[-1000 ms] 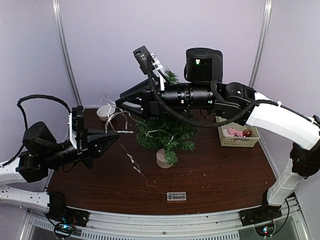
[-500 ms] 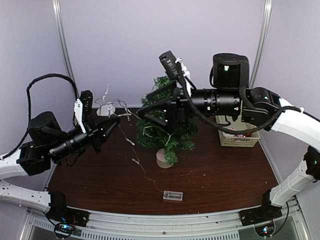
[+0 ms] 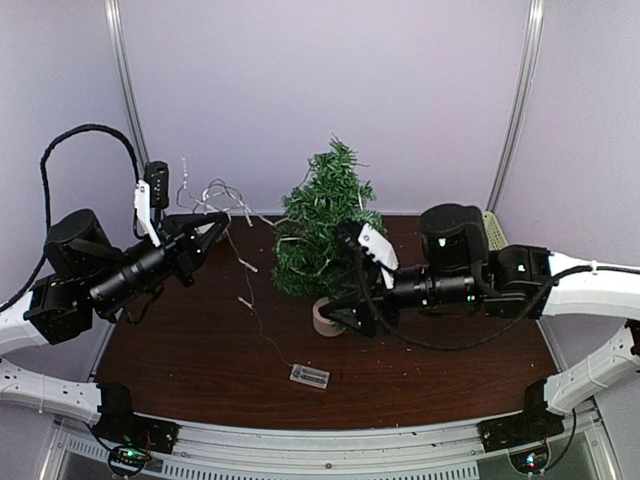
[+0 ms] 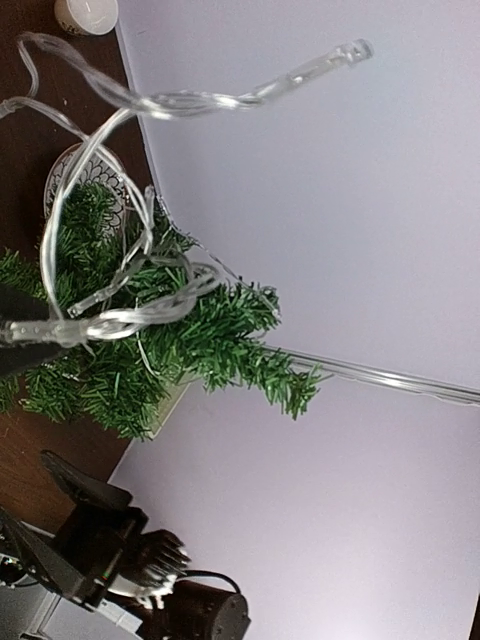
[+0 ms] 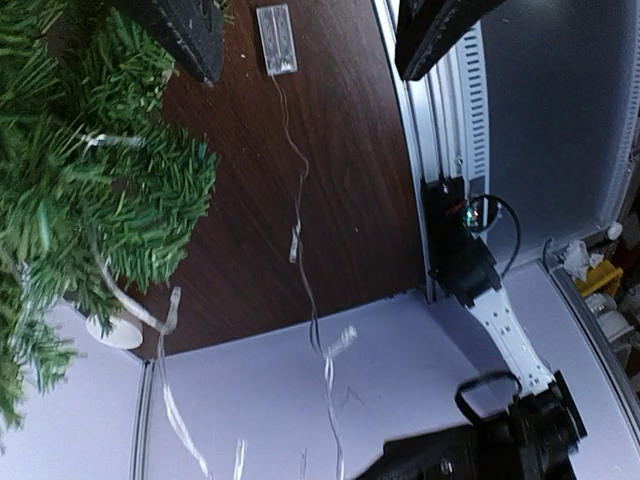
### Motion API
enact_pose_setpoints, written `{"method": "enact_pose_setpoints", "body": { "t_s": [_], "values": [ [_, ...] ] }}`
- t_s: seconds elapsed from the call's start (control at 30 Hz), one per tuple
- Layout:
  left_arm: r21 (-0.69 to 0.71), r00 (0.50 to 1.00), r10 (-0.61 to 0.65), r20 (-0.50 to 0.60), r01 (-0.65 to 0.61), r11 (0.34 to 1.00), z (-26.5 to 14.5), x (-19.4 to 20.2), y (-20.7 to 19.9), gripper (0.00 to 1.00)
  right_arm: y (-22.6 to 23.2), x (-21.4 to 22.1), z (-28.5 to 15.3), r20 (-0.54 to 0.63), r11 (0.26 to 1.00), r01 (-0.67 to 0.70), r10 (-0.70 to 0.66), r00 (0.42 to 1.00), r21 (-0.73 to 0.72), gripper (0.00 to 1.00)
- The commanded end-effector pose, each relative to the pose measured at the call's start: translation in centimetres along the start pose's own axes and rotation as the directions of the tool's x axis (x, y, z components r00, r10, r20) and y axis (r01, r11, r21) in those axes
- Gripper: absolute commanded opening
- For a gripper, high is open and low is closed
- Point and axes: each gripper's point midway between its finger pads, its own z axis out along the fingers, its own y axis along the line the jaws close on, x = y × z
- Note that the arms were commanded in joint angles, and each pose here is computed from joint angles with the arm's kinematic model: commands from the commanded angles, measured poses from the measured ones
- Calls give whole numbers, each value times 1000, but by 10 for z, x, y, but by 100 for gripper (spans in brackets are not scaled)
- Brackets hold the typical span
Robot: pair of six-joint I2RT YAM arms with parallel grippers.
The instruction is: Decorate the small christmas tree
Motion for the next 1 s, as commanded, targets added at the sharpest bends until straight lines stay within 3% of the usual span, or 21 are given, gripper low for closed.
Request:
{"method": "enact_pose_setpoints", "body": {
  "t_s": [0.0,0.37,0.6,0.97],
  "values": [
    [-7,997,-50,57,50,999,-3,-23,1,0,0,11,10,49,999,13,-16,999,43,61],
    [10,997,-50,66,49,999,-3,-29,-3,0,10,56,85,-1,989,112,-112,994,92,58],
    [17,996,-50,73,49,999,-6,-34,-4,0,0,72,136,-4,980,137,-138,990,145,69],
    [-9,995,-55,88,56,998,-13,-39,3,0,-16,93,186,-34,955,185,-182,983,232,70]
  ]
}}
